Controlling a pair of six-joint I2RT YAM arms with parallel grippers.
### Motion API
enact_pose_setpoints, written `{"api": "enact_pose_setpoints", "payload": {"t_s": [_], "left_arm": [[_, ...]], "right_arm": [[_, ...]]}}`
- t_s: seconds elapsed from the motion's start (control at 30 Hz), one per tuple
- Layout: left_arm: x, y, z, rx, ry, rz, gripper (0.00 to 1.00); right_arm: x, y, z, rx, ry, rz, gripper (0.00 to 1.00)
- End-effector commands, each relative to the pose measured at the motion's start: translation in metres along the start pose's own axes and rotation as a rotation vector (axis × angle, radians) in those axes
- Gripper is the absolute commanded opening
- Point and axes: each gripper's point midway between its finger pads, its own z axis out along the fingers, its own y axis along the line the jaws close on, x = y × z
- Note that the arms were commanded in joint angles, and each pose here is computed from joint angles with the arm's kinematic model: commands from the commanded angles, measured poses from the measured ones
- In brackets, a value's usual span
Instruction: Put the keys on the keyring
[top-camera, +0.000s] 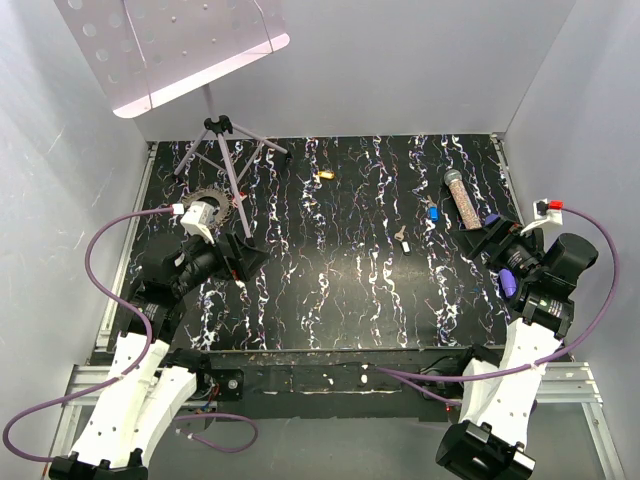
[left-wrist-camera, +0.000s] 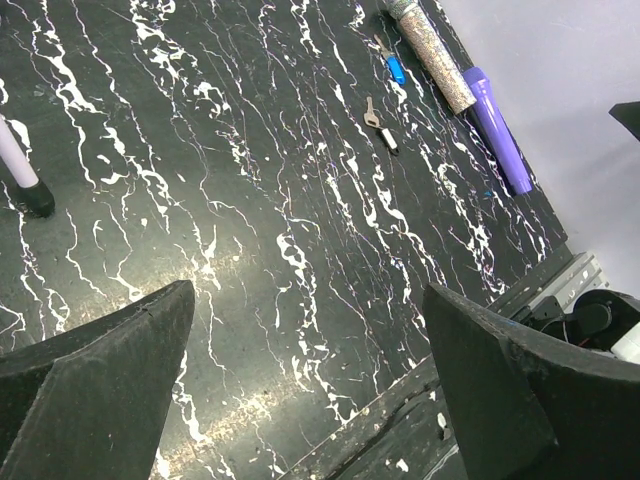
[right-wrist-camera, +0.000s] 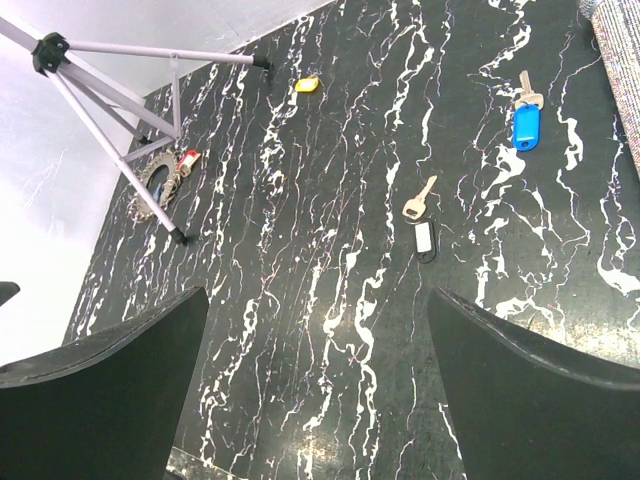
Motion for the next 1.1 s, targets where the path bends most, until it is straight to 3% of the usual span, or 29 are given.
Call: {"api": "enact_pose_setpoints", "payload": {"t_s": [0.0, 0.37, 0.5, 0.57, 0.77, 1.07], "left_arm": [[-0.001, -0.004, -0.001, 0.025, -0.007, 0.014, 0.98], [-0.005, -0.009, 0.0, 0.049, -0.011, -0.001, 0.98], [-0.001, -0.016, 0.015, 0.101, 0.056, -0.077, 0.98], [0.0, -0.019, 0.026, 0.099, 0.086, -0.086, 0.98], [-0.004, -0.031, 0.065, 0.065, 0.144, -0.042, 0.98], [-0.008, -0.017, 0.15, -0.029, 0.186, -0.037, 0.96]], "right_arm": [[-0.003, 0.004, 0.0, -0.029, -0.01, -0.035, 1.0], [0.003, 0.014, 0.0, -0.108, 0.022, -0.078, 1.0], [0.029, 0.057, -0.02, -0.453, 0.111, -0.361, 1.0], [0.033, 0.067, -0.024, -0.514, 0.132, -0.393, 1.0], [0.046, 0.063, -0.021, -0.561, 0.161, -0.369, 1.0], [0.052, 0.044, -0.012, -0.473, 0.129, -0.398, 1.0]]}}
